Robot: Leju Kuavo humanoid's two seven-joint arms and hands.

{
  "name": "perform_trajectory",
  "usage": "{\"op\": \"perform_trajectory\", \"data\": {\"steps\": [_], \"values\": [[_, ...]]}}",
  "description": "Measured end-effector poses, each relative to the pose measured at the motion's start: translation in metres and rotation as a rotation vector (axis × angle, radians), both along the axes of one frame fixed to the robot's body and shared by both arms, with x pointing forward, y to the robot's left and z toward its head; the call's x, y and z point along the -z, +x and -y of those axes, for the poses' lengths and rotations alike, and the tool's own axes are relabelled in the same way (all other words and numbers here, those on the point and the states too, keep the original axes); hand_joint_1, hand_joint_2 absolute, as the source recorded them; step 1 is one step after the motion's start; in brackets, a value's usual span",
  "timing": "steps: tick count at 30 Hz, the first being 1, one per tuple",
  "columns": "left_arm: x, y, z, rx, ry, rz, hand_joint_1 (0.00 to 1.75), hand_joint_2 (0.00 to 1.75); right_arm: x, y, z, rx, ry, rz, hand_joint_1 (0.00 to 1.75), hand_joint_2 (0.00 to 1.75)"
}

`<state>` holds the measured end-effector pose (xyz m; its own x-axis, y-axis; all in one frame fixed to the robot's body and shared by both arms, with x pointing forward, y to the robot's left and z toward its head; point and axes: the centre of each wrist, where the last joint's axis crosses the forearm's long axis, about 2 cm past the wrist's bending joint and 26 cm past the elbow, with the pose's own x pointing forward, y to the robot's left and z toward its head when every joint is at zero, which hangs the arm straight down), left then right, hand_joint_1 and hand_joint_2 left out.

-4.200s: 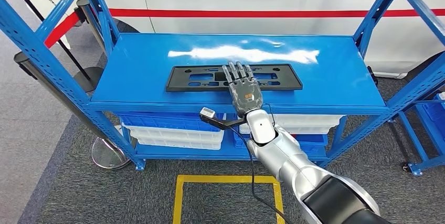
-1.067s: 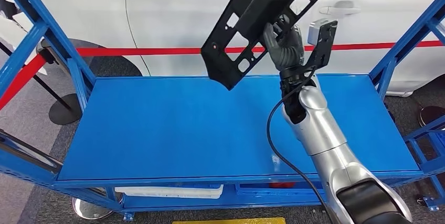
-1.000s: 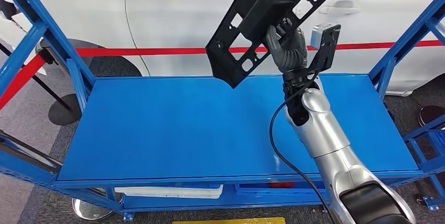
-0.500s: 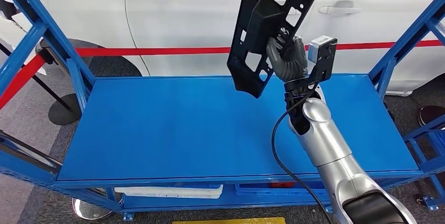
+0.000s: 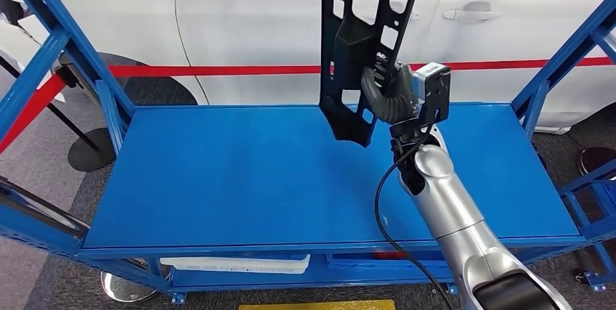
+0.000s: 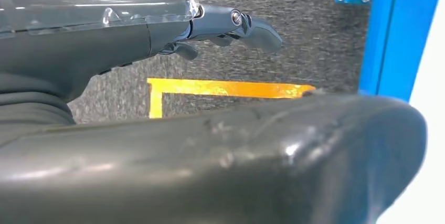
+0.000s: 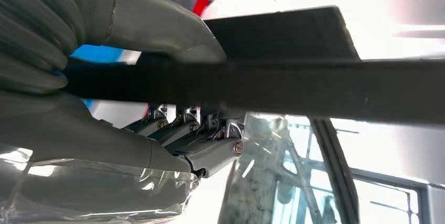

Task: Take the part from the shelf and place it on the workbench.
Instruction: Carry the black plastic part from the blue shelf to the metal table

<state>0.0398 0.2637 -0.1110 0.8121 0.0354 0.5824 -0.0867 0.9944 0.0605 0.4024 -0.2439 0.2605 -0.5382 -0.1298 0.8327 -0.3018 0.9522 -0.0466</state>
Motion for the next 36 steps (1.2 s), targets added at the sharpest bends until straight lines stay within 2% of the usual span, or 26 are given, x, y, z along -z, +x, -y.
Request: {"op": "perform_trajectory", "data": {"steps": [8,21,36], "values": [[0.0,-0.001,-0.005,0.002,0.002,-0.028,0.0,0.0,-0.003,0.001,-0.012,-0.022,0.013,0.002,1.75,1.75],[0.001,0.0,-0.014,-0.015,0.012,-0.047,0.0,0.0,-0.031,0.002,-0.035,-0.063,0.024,0.065,1.75,1.75],[0.0,0.002,-0.017,0.032,0.05,-0.056,0.0,0.0,-0.035,0.004,-0.04,-0.073,0.01,0.067,1.75,1.75]]}}
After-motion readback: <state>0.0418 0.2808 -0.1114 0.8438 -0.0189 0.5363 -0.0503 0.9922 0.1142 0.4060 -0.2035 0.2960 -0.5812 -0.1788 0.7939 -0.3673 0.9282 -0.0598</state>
